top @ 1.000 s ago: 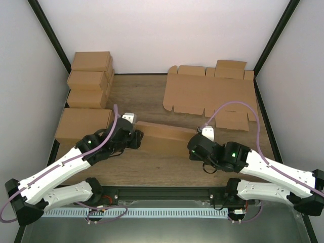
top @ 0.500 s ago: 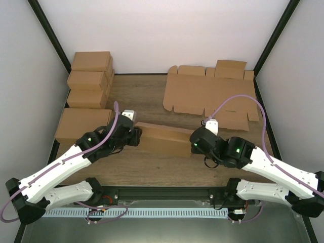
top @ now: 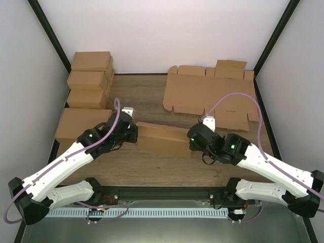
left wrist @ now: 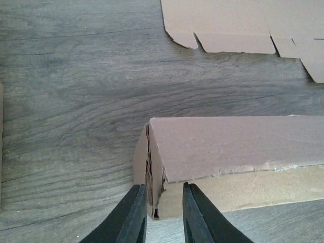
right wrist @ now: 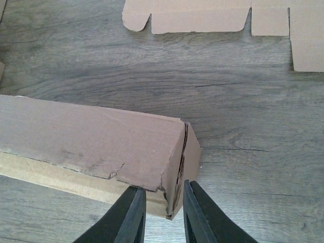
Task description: Fold the paper box
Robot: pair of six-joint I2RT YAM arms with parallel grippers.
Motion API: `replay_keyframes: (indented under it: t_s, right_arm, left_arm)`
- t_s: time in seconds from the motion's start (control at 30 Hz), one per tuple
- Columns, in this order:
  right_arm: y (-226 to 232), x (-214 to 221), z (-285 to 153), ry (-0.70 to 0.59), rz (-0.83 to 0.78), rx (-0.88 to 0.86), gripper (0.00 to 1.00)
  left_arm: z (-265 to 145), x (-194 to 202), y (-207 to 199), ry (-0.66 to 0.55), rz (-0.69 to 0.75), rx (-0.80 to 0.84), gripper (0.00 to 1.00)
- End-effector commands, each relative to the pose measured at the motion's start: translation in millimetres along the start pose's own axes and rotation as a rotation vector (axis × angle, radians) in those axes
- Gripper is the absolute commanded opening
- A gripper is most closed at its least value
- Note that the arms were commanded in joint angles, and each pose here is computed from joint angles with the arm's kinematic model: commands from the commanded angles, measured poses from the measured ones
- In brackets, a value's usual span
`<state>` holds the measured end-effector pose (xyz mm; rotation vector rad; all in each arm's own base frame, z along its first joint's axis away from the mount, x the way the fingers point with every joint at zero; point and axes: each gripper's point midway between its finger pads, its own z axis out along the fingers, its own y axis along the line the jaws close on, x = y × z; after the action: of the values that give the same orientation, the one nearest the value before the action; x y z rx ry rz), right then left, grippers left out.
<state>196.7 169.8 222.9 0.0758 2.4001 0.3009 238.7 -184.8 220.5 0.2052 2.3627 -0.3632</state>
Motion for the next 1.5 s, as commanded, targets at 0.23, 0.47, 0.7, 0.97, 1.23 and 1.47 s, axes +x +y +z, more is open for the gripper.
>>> replay_keyframes:
  t_s: [0.23, 0.47, 0.7, 0.97, 1.23, 1.47]
  right_arm:
    - [0, 2, 8, 0.007, 0.001, 0.011, 0.01]
    - [-12, 26, 18, 0.065, 0.003, 0.029, 0.01]
    - [-22, 55, 32, 0.138, 0.004, 0.027, 0.01]
    - [-18, 63, 35, 0.161, -0.007, -0.001, 0.03]
    - [3, 6, -12, 0.037, -0.019, -0.092, 0.33]
    - [9, -26, -52, -0.027, -0.060, -0.156, 0.40]
  left_arm:
    - [8, -4, -3, -0.004, 0.035, 0.013, 0.04]
    - [16, 14, -1, 0.036, 0.024, 0.022, 0.04]
    - [27, 41, -1, 0.092, -0.008, 0.063, 0.04]
    - [29, 50, -5, 0.119, -0.025, 0.095, 0.04]
    - [0, 15, -12, 0.047, -0.014, 0.107, 0.45]
    - [-36, -17, -20, 0.001, -0.001, 0.167, 0.56]
